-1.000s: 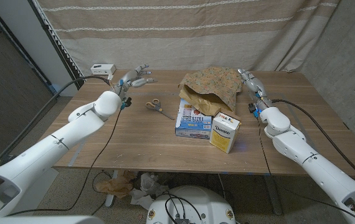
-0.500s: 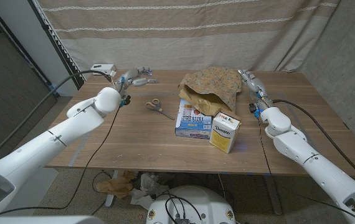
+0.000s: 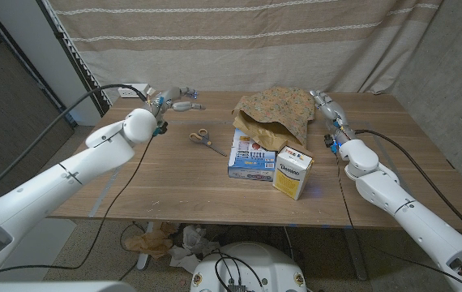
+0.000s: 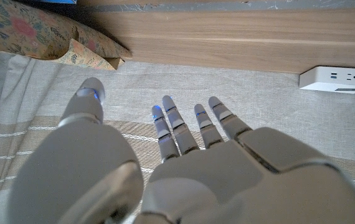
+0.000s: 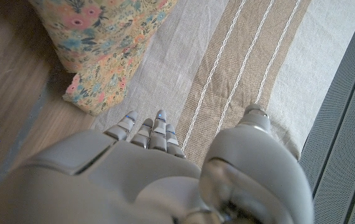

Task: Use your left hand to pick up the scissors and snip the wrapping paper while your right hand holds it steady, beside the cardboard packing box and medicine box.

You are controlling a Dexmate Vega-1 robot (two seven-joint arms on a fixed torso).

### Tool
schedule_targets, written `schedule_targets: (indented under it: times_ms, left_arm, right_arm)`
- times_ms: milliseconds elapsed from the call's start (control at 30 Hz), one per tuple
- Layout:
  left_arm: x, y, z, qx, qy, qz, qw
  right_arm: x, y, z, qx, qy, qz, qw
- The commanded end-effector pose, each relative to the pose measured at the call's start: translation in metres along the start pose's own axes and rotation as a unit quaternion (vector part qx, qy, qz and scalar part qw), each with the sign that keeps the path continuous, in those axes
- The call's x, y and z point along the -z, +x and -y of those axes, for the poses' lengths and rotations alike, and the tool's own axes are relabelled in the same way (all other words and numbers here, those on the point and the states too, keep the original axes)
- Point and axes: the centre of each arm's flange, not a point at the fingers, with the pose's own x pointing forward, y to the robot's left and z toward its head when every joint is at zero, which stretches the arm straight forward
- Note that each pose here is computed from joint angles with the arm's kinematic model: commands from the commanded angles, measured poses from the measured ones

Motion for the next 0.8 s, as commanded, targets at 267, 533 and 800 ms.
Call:
schedule_targets:
  times_ms: [267, 533, 800]
  left_arm:
    - [-0.009, -0.004, -0.003, -0.044, 0.092, 0.007, 0.995]
    - [-0.018, -0.01, -0.002, -0.056, 0.149, 0.004, 0.987]
    - [-0.027, -0.009, -0.002, -0.057, 0.194, 0.005, 0.979]
  right_arm:
    - [0.0, -0.003, 0.0, 0.002, 0.002, 0.001, 1.0]
    - [0.003, -0.002, -0.001, 0.002, 0.006, 0.0, 1.0]
    - [0.004, -0.002, -0.002, 0.004, 0.008, -0.001, 1.0]
